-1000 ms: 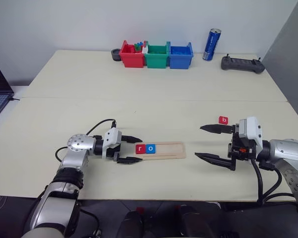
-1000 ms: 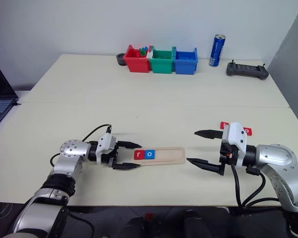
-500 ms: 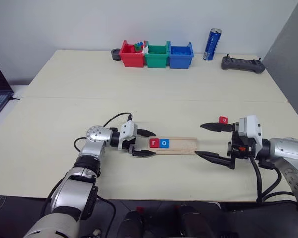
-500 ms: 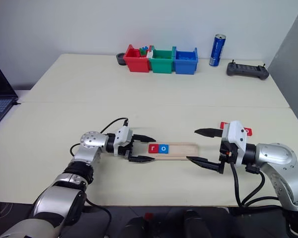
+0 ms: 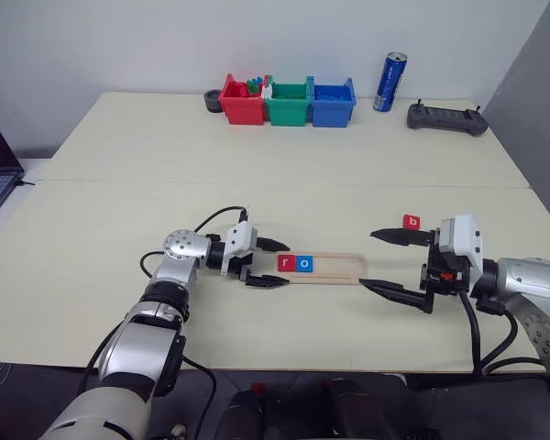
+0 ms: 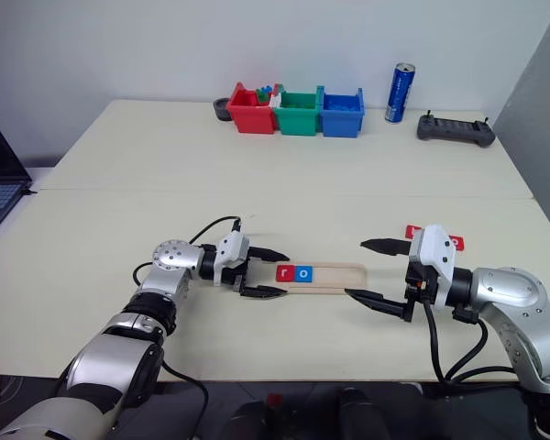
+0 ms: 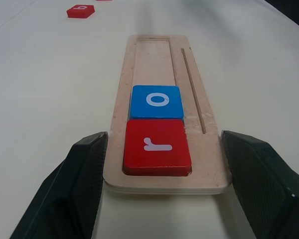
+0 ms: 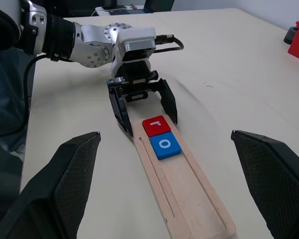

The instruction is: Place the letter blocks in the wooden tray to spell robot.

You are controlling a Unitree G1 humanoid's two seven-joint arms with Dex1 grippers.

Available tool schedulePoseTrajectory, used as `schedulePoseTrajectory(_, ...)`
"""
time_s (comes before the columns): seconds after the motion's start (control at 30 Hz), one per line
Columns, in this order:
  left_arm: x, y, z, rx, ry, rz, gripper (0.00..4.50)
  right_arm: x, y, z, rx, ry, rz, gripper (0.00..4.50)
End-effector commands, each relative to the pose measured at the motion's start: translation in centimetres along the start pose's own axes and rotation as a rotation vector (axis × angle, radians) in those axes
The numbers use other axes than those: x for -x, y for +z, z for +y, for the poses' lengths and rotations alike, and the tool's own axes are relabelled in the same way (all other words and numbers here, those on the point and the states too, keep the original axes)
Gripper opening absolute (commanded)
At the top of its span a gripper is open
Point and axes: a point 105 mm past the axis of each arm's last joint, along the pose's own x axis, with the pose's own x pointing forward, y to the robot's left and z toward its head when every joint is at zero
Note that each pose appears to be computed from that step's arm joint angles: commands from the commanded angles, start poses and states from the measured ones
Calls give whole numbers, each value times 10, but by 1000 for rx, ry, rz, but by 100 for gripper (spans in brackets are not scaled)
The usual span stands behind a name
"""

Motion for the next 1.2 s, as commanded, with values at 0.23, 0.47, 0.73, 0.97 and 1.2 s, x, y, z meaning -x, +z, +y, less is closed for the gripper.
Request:
schedulePoseTrajectory(0.23,1,7,6,-28,13,-2,404,0,7,-1,35,0,-18,450)
schedulePoseTrajectory(0.47,5,7,9,-30,28,9,449,0,6,-1,32,-8,-18,450)
schedulePoseTrajectory(0.73,34,35,23,-55,69,-37,449,4,3,3,20,-19,-13,450)
schedulePoseTrajectory(0.97,55,79,-1,-67,21,-65,449,25,-9,10,-50,-114,42,450)
schedulePoseTrajectory(1.2,21,93,-40,38,71,-162,449,59,-27,-23,-73,-557,97,450)
